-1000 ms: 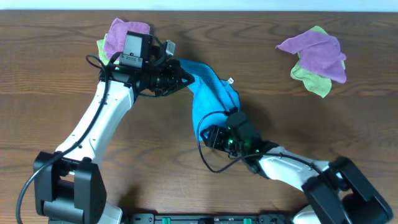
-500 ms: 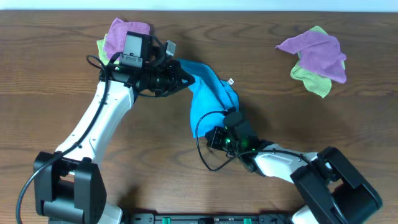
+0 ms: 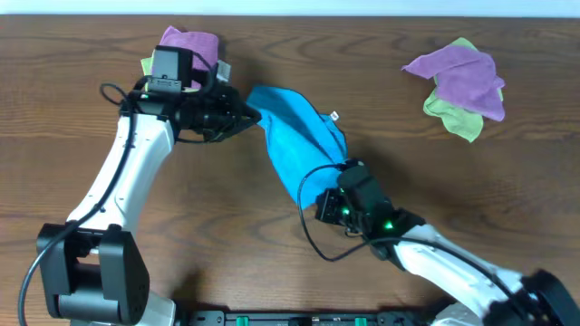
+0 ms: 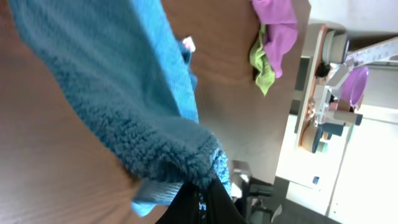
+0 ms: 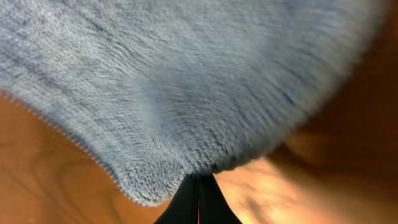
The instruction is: Fold the cloth
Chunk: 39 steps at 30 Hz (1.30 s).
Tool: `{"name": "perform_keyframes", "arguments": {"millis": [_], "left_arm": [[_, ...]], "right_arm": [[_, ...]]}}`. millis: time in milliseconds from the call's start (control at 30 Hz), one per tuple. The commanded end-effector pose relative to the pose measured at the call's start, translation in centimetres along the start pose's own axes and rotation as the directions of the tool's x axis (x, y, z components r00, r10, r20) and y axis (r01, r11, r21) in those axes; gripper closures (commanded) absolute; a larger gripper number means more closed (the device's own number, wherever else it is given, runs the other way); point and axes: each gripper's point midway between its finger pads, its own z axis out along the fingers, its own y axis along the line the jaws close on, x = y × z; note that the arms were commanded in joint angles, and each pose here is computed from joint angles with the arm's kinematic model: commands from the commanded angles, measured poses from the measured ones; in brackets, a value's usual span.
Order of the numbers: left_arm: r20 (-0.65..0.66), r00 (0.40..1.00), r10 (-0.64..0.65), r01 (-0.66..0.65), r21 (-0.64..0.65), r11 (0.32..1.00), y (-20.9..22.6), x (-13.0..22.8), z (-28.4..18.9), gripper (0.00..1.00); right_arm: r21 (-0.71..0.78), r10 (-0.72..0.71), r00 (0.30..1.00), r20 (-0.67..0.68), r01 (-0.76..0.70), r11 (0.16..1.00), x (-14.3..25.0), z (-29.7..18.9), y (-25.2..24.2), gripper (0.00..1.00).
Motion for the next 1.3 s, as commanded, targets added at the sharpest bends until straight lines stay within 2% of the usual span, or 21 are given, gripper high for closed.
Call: {"name": "perform_keyframes", "arguments": {"millis": [0,367,600,633,667,700,767,967,1267], "left_arm": [[-0.005,0.998,0.064,-0.064,0.019,0.998,-0.6,0.1,-0.8,0.94],[-0.148,0.986,0.077,-0.083,-0.034,0.996,1.2,4.0,-1.1,0.94],[-0.216,0.974,0.065,-0.089,-0.106,0.990,2.8,5.9,-1.6,0.94],[-0.218,0.974,0.061,-0.088,-0.115,0.990,3.0,6.0,-1.6,0.94],[-0.220,0.974,0.060,-0.088,-0.120,0.989,3.1,6.1,-1.6,0.94],[-0.222,0.973,0.057,-0.086,-0.122,0.989,3.1,6.1,-1.6,0.94],[-0.226,0.973,0.057,-0.086,-0.124,0.989,3.2,6.2,-1.7,0.94],[-0.228,0.972,0.054,-0.084,-0.125,0.989,3.2,6.3,-1.7,0.94],[-0.228,0.972,0.053,-0.083,-0.125,0.989,3.2,6.3,-1.7,0.94]], "right_arm": [[0.053,-0.036,0.997,0.070,0.032,0.998,-1.3,-1.5,-0.9,0.99],[0.170,-0.005,0.977,0.214,-0.032,0.985,-4.0,-5.6,-3.6,0.99],[0.218,-0.009,0.976,0.219,-0.040,0.975,-4.6,-6.0,-5.2,0.98],[0.222,-0.008,0.976,0.217,-0.042,0.974,-4.5,-6.0,-5.3,0.96],[0.226,-0.007,0.977,0.211,-0.042,0.973,-4.4,-6.0,-5.5,0.87],[0.229,-0.006,0.979,0.204,-0.042,0.972,-4.2,-6.0,-5.5,0.68],[0.245,-0.003,0.983,0.181,-0.042,0.969,-3.7,-6.0,-5.9,0.60],[0.250,0.026,0.995,0.096,-0.049,0.967,-1.7,-5.8,-6.4,0.52],[0.230,0.132,0.988,0.079,-0.147,0.962,-1.3,-4.2,-6.3,0.49]]}}
